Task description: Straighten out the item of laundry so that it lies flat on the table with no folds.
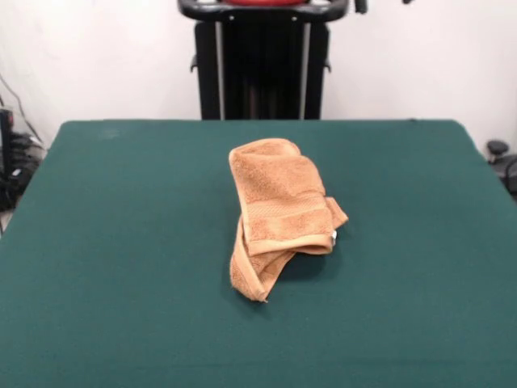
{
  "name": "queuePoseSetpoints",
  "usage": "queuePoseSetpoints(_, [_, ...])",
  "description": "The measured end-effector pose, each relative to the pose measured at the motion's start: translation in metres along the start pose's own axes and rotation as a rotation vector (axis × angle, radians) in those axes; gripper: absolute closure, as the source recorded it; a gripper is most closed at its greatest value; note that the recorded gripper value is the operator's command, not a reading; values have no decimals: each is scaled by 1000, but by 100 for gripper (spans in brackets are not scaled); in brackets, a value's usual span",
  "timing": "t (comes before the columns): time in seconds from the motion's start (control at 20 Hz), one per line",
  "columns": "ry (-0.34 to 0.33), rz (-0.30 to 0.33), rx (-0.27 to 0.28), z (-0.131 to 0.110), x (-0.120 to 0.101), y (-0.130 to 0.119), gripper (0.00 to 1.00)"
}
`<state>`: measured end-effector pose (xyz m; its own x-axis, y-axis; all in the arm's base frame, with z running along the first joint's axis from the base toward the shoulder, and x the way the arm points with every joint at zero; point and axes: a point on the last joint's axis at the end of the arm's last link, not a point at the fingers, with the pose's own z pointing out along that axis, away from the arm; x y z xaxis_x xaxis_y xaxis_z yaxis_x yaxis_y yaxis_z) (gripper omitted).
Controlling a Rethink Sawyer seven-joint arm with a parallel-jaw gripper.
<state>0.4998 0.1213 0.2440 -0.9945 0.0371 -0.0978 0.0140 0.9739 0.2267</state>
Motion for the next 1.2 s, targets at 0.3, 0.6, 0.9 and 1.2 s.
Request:
queuePoseSetpoints(0.3, [38, 32, -22, -8, -8, -25, 0])
queuePoseSetpoints(0.6, [33, -9, -4, -9, -16, -46, 0])
queuePoseSetpoints(0.9, [26, -95, 22, 0, -22, -58, 0])
queuePoseSetpoints(1.2, [26, -153, 30, 9, -26, -60, 0])
